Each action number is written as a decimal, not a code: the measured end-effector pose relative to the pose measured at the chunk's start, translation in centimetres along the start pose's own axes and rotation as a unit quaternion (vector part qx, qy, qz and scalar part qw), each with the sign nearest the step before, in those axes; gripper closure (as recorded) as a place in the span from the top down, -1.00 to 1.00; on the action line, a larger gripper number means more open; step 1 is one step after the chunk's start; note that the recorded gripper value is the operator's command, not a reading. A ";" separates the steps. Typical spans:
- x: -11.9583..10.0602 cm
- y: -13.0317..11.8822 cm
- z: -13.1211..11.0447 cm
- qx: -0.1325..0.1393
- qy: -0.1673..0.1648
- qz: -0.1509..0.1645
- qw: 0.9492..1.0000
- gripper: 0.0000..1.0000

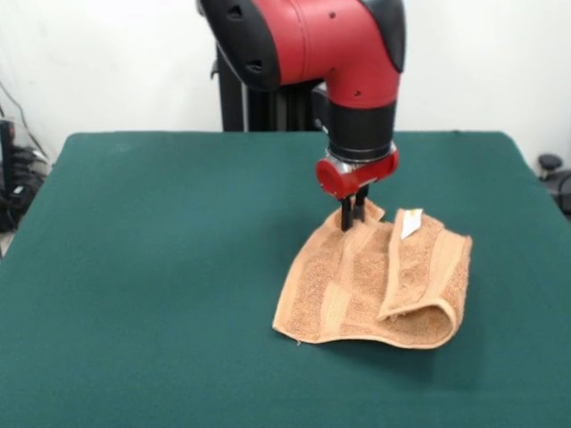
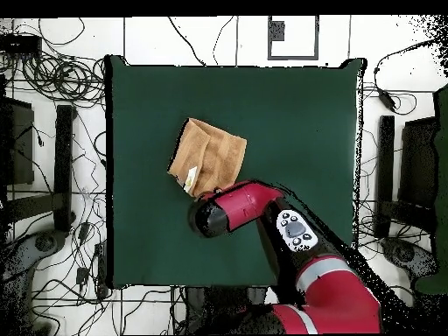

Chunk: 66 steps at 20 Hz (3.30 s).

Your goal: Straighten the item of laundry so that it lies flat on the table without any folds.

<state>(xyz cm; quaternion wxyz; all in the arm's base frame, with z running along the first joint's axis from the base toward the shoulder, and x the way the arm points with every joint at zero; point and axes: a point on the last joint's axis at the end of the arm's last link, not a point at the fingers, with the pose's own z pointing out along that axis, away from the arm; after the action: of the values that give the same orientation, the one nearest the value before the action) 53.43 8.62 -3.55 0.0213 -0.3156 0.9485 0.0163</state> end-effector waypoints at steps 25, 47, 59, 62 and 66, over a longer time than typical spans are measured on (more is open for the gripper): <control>10.3 -6.7 -7.1 0.109 0.136 -0.029 0.984 -1.00; 16.6 -13.3 -3.4 0.117 -0.016 -0.042 0.992 1.00; 12.5 -10.7 -6.0 0.048 -0.079 0.034 0.995 1.00; 11.1 -9.6 -6.9 0.033 -0.078 0.042 0.996 1.00; 10.0 -8.9 -7.5 0.029 -0.076 0.035 0.996 1.00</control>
<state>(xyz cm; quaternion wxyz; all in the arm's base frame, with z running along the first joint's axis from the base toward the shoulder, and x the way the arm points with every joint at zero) 50.58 -4.80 3.28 0.1014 -0.2790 0.9548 0.0134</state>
